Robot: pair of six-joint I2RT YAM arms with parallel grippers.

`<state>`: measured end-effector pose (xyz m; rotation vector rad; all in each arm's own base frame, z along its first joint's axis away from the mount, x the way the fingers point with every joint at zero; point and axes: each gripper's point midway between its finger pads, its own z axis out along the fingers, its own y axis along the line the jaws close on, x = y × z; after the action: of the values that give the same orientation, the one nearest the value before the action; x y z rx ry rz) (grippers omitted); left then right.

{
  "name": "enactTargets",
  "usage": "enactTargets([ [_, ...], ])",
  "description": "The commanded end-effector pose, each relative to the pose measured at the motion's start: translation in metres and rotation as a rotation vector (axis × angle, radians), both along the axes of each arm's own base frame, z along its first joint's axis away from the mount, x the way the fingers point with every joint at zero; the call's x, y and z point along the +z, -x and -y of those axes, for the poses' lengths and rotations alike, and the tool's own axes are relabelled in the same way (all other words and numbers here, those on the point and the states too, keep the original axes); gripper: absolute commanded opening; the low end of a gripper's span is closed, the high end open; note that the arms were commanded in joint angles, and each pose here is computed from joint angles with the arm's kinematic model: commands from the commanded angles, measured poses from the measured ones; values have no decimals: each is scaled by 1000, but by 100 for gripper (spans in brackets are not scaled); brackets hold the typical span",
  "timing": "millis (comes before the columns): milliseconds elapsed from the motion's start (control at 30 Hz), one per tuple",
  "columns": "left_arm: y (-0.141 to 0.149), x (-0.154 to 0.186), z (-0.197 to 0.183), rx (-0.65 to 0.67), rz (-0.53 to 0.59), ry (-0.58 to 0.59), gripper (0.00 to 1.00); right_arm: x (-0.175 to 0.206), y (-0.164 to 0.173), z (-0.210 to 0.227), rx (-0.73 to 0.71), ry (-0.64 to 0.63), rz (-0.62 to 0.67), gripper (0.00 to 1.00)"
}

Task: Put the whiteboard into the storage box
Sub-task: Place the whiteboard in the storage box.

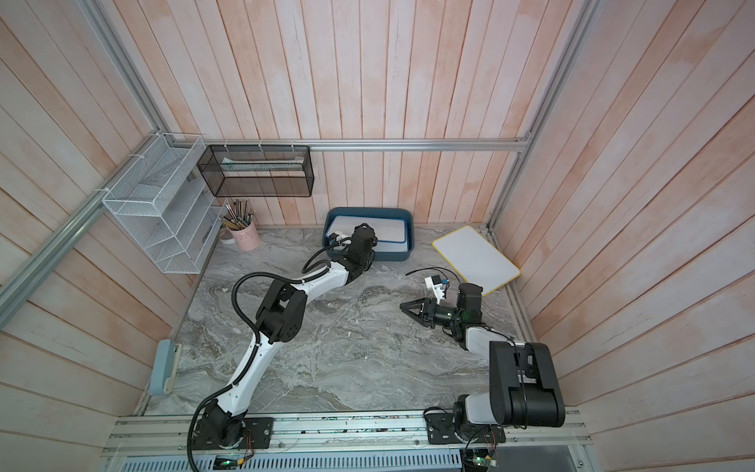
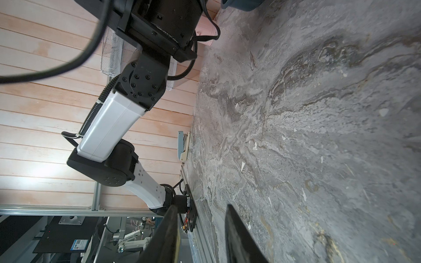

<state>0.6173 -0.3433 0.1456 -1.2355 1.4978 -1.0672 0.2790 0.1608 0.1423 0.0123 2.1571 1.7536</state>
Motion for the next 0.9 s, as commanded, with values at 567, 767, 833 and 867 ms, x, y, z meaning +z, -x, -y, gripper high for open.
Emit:
enactTargets([
  [567,71,76,-43,-37,167,-113,100,2,-21,7,-83,93,21,36],
  [767,47,74,-31,-105,157,-119,100,3,-22,7,-84,99,16,36],
  [833,45,82,-20,-137,176,-125,100,3,-21,8,-88,106,16,36],
  [867,46,86,-15,-141,181,-142,100,4,-21,8,-91,111,17,36],
])
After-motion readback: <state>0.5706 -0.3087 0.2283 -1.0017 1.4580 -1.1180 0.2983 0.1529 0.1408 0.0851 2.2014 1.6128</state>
